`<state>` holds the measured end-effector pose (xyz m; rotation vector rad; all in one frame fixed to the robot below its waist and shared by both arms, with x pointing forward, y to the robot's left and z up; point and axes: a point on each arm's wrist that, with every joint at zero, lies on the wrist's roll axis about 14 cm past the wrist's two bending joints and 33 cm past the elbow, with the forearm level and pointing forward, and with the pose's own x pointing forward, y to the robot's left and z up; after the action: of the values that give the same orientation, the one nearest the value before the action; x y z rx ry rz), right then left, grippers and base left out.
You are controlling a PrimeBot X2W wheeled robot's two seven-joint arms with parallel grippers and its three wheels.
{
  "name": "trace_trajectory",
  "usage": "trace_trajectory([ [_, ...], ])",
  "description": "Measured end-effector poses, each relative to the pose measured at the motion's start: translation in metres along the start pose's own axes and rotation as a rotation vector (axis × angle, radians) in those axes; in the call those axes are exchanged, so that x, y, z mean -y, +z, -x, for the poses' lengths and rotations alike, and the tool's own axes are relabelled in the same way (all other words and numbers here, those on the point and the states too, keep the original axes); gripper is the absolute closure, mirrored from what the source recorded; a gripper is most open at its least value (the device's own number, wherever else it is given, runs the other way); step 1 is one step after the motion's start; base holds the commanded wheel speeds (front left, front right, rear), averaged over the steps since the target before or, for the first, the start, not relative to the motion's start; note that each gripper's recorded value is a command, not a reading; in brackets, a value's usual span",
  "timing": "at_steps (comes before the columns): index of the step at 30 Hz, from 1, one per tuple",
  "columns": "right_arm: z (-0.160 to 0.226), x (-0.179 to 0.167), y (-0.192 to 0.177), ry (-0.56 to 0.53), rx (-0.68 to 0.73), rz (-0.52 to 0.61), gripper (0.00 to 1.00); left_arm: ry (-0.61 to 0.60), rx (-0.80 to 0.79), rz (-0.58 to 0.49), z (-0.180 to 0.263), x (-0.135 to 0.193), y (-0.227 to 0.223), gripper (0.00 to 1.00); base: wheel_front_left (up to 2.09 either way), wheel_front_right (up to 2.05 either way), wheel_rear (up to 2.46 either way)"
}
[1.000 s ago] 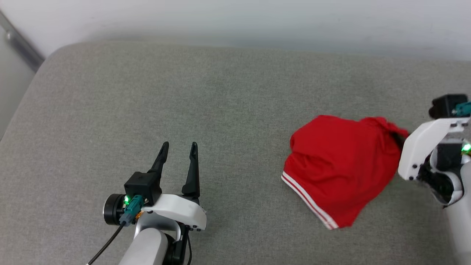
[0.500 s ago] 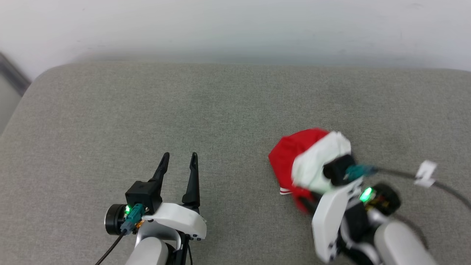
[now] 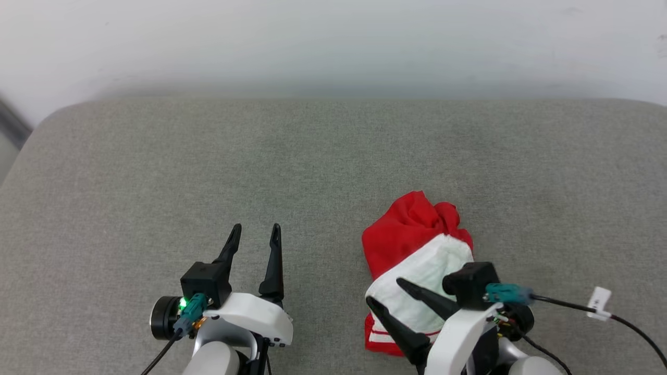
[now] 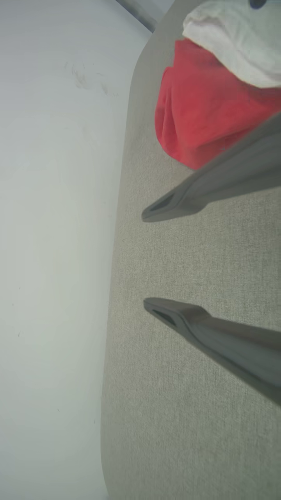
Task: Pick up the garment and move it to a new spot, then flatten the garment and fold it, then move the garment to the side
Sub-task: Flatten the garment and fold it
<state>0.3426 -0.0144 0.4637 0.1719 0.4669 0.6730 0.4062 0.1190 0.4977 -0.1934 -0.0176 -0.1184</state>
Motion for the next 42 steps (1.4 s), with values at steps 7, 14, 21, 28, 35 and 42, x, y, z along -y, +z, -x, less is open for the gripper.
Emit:
trace_trajectory([
  [7,0.02,0.014,0.047,-0.051,0.194,-0.018,0.0,-0.01,0.009,-0.004,0.005,0.003,0.004,0.0,0.0,0.0,0.0],
  [14,0.044,0.084,0.045,-0.25,0.074,0.003,0.0,-0.008,0.009,-0.007,0.007,0.003,0.004,0.0,0.0,0.0,0.0],
  [21,0.036,0.111,0.03,-0.267,-0.138,0.024,0.0,-0.009,0.008,-0.014,-0.003,0.001,0.003,0.0,0.0,0.0,0.0],
  [28,0.009,0.095,0.017,-0.154,-0.255,0.065,1.0,0.033,-0.025,-0.016,-0.01,-0.014,-0.009,0.0,0.0,0.0,0.0],
  [35,0.022,0.097,0.043,-0.179,-0.167,0.106,1.0,0.036,-0.022,-0.016,-0.009,-0.014,-0.008,0.0,0.0,0.0,0.0],
  [42,0.075,0.165,0.08,-0.44,-0.008,0.043,1.0,0.009,-0.007,-0.016,-0.012,-0.004,-0.004,0.0,0.0,0.0,0.0],
])
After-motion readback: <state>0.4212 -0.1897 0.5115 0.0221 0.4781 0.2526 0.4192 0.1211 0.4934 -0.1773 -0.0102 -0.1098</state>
